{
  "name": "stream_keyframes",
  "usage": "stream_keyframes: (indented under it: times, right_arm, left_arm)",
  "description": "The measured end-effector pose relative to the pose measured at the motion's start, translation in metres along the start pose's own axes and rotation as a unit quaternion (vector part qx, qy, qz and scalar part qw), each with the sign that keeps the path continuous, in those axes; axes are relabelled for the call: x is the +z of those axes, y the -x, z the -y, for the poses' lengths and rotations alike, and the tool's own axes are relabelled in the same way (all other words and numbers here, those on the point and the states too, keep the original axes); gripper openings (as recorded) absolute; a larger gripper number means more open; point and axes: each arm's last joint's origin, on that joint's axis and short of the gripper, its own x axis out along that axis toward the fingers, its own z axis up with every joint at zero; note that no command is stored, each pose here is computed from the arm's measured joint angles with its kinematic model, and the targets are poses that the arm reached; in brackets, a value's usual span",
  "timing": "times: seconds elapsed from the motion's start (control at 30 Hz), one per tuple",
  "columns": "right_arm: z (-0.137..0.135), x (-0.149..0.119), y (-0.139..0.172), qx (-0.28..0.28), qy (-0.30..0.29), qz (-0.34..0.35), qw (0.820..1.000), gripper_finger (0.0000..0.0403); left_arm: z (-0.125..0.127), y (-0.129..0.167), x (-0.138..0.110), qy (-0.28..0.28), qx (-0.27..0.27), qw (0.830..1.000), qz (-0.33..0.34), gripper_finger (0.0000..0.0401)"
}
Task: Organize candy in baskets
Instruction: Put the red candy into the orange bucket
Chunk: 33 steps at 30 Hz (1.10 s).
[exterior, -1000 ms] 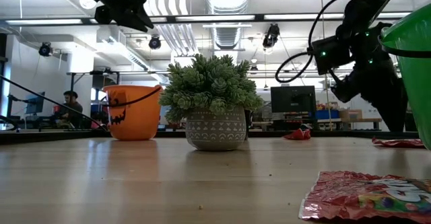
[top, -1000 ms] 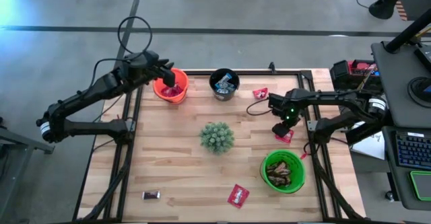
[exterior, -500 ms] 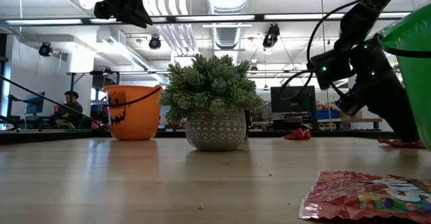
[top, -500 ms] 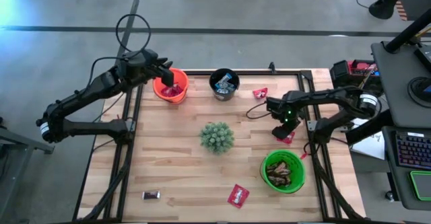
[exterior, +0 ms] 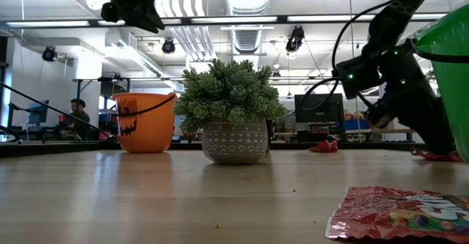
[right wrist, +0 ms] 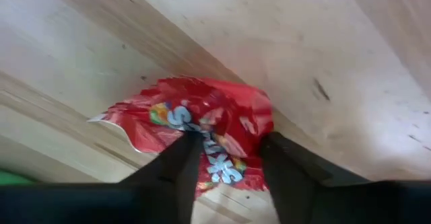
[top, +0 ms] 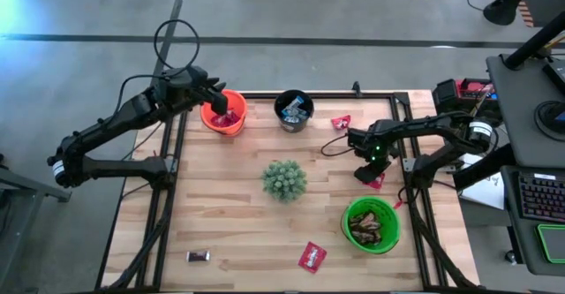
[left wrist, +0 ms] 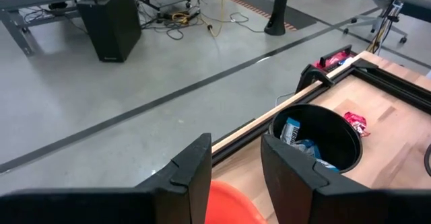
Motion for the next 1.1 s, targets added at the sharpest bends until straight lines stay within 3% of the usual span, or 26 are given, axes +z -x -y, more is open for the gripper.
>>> stream_keyframes:
  times: [0.27,0.6,1.1]
  right_arm:
    - [0.0,0.0,0.0,0.002,0.0,0.002,1.0,0.0022]
    - [0.001,-0.007,0.01,-0.012,-0.001,0.031,0.999,0.0014]
    - [0.002,-0.023,0.03,0.023,-0.02,0.089,0.996,0.0011]
  left_arm:
    - [0.0,0.0,0.0,-0.002,0.0,1.0,0.0,0.0111]
    - [0.0,0.0,0.0,-0.002,0.0,1.0,0.0,0.0111]
    - [0.0,0.0,0.0,0.002,0.0,1.0,0.0,0.0111]
